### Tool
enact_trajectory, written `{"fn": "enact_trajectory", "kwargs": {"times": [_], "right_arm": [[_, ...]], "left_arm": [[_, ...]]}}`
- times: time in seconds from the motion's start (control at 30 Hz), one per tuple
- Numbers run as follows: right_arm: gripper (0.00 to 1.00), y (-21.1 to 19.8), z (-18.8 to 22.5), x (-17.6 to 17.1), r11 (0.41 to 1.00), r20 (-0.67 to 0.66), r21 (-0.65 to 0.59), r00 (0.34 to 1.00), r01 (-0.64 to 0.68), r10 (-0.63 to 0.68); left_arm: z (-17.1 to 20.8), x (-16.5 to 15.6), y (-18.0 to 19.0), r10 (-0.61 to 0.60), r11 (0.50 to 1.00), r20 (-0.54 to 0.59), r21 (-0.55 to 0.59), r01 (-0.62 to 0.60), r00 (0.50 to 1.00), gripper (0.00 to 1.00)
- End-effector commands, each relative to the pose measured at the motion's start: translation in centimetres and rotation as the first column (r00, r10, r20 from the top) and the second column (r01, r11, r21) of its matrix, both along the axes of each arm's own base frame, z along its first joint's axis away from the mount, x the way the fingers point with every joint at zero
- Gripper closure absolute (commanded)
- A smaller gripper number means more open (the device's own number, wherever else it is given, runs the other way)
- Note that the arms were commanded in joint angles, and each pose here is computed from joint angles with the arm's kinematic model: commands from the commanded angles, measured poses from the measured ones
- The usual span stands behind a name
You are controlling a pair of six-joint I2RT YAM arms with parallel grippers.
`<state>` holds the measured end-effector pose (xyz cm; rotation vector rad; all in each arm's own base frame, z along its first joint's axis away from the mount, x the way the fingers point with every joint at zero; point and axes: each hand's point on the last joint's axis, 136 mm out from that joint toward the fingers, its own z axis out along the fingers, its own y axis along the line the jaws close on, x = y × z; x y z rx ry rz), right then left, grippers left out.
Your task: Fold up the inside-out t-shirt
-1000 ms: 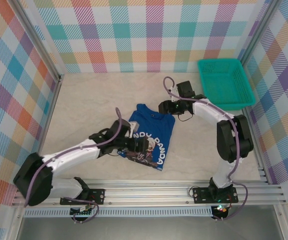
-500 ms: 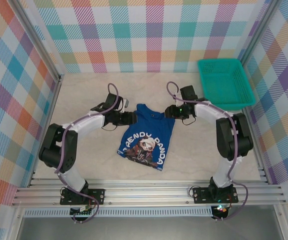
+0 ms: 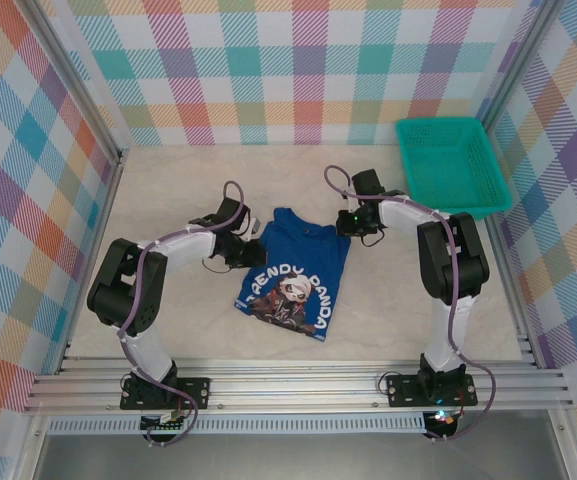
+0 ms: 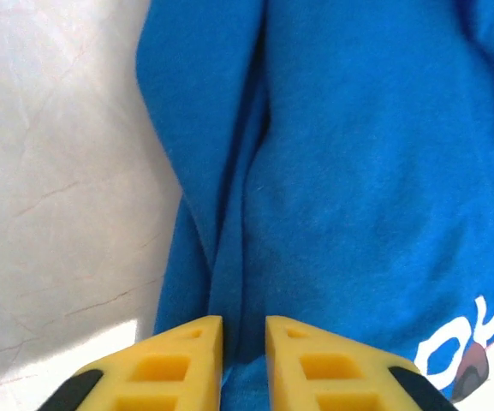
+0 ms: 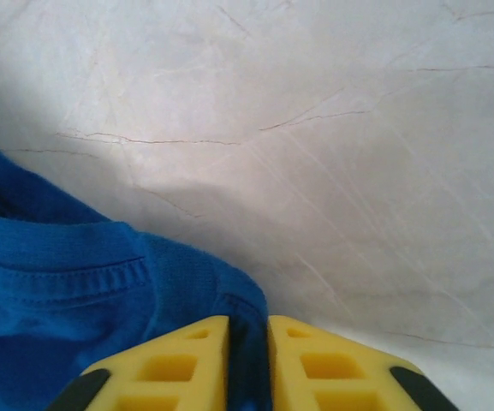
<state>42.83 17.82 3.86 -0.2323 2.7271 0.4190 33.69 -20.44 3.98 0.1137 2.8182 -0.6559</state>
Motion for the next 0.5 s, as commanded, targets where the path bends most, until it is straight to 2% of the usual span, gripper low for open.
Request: {"fn": "enact_trajectory", "kwargs": {"times": [0.0, 0.2, 0.4, 0.47], "right_arm": [[0.85, -0.9, -0.1, 0.7, 0.997, 0.007, -0.073, 1.000, -0.001, 0.001], [0.89, -1.7, 0.0, 1.5, 0.997, 0.005, -0.075, 1.000, 0.025, -0.025], [0.90, -1.1, 1.8, 1.5, 1.000, 0.022, -0.016, 1.000, 0.014, -0.014], [0.88, -0.6, 2.7, 0.9, 1.000, 0.030, 0.017, 1.000, 0.002, -0.002]], "left_arm": [[-0.5, -0.8, 0.6, -0.007, 0.999, -0.004, 0.032, 0.007, 1.000, 0.86], [-0.3, -0.9, 2.6, 0.031, 0.994, 0.024, 0.107, -0.033, 0.999, 1.00], [2.2, -1.2, 3.0, 0.075, 0.994, 0.088, 0.069, -0.081, 0.993, 0.99], [3.1, -1.7, 2.5, 0.083, 0.996, 0.097, 0.015, -0.085, 0.992, 0.93]]}}
